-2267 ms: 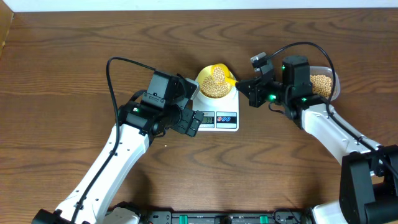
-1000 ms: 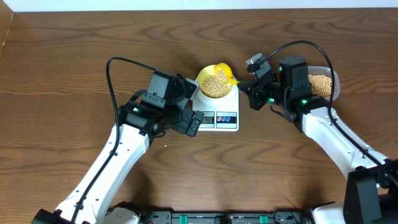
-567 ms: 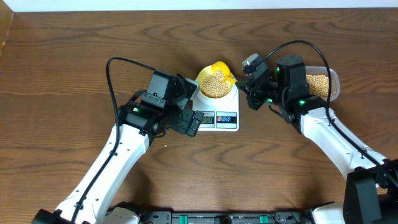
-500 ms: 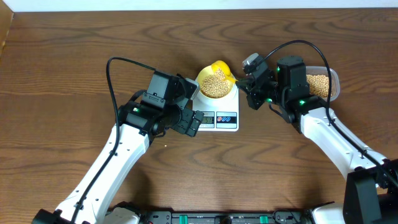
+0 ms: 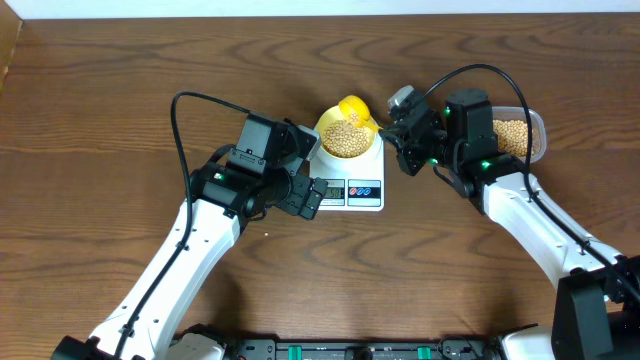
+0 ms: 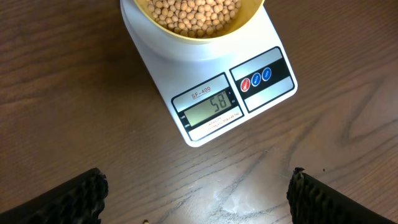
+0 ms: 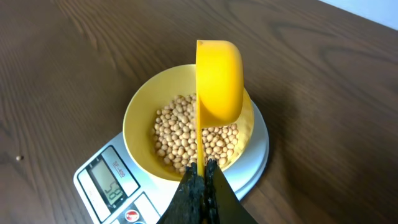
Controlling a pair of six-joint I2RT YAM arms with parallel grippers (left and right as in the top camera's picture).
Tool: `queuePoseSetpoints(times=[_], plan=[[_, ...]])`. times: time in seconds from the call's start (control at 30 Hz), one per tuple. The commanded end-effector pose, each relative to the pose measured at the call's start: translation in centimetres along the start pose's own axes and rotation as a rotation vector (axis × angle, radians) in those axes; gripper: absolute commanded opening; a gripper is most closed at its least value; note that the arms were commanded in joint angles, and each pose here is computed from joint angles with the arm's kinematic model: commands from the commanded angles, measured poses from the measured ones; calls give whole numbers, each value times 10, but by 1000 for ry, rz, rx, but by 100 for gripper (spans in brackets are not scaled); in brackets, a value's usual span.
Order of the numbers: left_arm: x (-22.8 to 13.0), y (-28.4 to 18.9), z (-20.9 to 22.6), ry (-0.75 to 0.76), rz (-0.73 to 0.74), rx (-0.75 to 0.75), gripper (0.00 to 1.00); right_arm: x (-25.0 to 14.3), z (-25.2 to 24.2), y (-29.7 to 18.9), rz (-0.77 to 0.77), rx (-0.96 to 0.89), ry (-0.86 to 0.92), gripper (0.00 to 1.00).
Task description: Scoop item into bowl and weigh 50g on scale
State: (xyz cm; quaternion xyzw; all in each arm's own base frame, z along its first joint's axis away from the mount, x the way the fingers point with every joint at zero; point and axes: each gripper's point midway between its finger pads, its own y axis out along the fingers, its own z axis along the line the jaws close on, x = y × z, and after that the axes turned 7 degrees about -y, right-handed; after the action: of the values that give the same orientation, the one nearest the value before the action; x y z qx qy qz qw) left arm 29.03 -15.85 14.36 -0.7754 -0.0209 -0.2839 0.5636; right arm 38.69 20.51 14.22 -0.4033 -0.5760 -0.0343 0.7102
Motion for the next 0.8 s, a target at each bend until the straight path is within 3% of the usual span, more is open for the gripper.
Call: queuePoseSetpoints(times=[0.0,0.23,0.4,0.77], plan=[[-4,3,0,-8,12,3,95,18,5,-6,-45,27,151,1],[-4,3,0,-8,12,3,95,18,5,-6,-44,25,188,1],[-4,3,0,-9,12,3,95,4,5,-5,11,15,91,1],[-4,3,0,-8,12,2,95,1,4,-2,36,-24,66,1]])
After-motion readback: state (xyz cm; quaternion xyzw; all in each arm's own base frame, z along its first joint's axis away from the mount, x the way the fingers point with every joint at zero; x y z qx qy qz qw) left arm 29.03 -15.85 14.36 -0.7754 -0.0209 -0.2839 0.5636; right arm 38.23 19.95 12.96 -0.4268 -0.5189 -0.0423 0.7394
